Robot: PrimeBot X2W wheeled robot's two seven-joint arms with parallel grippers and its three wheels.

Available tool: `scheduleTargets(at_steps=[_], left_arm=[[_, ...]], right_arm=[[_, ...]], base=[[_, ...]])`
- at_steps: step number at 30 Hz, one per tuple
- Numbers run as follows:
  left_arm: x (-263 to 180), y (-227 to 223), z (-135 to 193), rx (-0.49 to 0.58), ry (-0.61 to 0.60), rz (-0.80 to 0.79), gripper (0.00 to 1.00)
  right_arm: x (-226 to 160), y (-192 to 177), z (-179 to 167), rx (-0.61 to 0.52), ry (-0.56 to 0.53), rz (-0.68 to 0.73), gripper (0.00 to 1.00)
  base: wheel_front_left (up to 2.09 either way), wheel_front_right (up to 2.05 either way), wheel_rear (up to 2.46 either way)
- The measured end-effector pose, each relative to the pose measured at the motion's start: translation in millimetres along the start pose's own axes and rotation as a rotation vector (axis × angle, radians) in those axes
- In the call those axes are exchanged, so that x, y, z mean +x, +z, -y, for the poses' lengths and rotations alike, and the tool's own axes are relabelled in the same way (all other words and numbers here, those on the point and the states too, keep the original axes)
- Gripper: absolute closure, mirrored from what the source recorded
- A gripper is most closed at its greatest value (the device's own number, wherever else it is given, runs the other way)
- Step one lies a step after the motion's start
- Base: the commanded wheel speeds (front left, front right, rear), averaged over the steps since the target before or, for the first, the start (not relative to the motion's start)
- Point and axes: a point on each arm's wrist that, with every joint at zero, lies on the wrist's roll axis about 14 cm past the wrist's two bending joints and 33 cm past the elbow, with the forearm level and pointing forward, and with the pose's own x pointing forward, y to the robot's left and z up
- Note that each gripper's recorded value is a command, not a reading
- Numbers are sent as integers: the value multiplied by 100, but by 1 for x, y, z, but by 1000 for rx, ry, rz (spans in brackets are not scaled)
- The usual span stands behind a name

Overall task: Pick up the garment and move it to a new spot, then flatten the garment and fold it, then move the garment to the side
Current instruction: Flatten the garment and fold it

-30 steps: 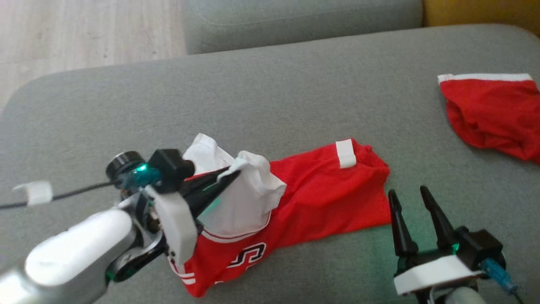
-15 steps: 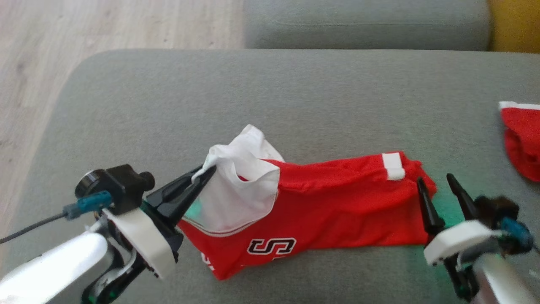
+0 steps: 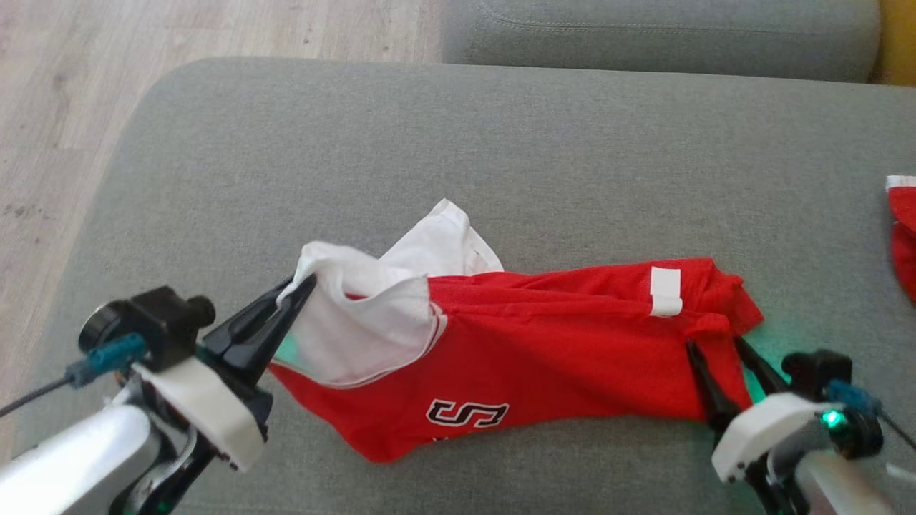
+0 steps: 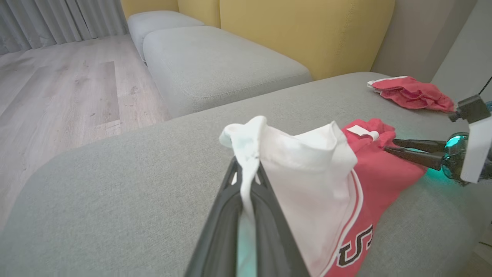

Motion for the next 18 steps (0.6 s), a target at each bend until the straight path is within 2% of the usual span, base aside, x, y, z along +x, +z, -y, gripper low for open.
scheduleTargets(at_steps=[8, 18], left_arm=[[-7, -14, -4, -29, 44, -22, 100], [-12, -15, -6, -35, 61, -16, 100]], right_arm=[[-24, -21, -6, 32, 8, 3, 0], [-23, 5, -9, 23, 24, 103, 0]], base=[[0, 0, 0], [0, 0, 0]])
